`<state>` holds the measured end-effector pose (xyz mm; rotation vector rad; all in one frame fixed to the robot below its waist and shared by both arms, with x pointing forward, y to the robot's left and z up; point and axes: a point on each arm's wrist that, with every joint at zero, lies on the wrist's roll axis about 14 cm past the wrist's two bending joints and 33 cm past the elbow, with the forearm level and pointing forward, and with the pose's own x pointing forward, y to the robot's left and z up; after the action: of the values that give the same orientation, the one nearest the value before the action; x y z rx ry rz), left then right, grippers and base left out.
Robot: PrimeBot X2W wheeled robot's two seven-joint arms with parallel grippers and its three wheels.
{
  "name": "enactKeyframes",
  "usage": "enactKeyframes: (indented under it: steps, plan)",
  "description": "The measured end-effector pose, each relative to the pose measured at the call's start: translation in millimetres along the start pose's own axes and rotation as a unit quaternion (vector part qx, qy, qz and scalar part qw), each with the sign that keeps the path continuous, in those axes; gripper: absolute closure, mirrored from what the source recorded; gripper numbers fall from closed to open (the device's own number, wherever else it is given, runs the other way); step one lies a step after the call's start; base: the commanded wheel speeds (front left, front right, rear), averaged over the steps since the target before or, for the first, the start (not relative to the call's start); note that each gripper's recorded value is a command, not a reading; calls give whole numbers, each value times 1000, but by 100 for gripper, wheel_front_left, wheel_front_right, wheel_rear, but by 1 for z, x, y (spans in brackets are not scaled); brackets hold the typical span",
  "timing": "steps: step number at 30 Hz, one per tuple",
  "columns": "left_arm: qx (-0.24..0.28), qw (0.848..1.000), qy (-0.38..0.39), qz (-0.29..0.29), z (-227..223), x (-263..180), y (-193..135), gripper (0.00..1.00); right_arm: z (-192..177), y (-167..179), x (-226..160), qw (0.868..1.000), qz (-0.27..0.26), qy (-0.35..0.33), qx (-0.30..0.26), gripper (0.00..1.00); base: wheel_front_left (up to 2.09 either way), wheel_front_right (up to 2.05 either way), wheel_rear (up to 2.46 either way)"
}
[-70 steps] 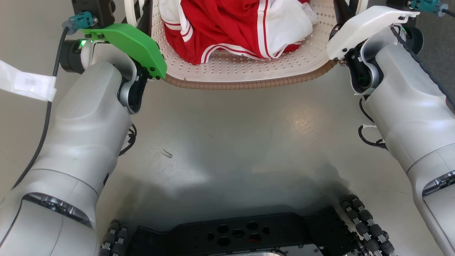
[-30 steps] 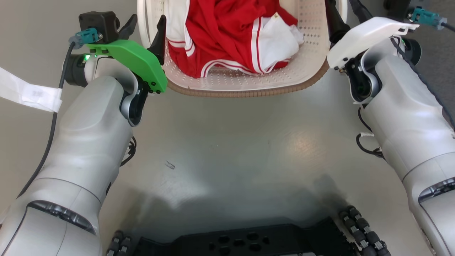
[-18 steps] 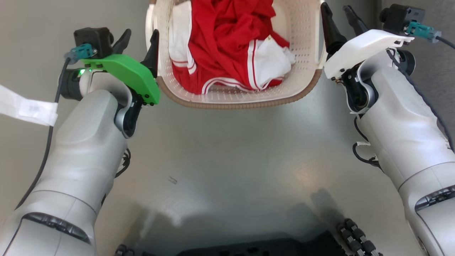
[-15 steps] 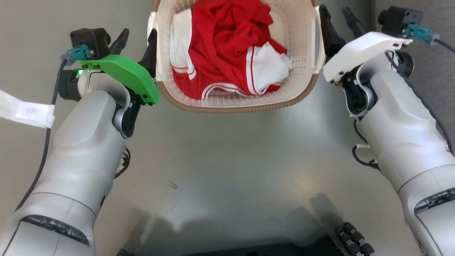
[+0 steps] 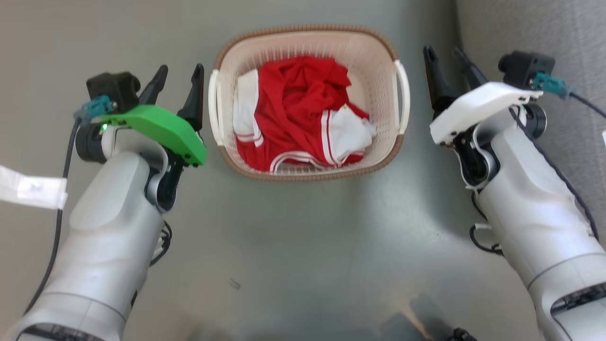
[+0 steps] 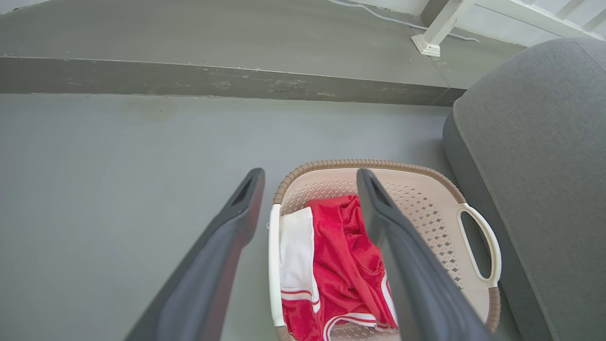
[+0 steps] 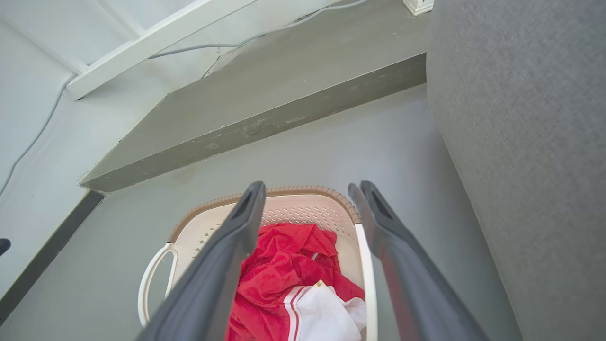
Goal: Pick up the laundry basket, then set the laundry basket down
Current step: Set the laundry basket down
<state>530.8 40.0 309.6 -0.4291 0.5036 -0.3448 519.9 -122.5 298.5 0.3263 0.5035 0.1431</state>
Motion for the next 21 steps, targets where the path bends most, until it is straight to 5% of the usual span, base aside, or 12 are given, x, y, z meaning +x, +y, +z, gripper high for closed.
enactKeyframes:
  steps: [21]
  plan:
    - [18, 995, -101, -8, 54, -92, -40, 0, 52, 28, -92, 996, 19, -85, -26, 0, 0, 0, 0]
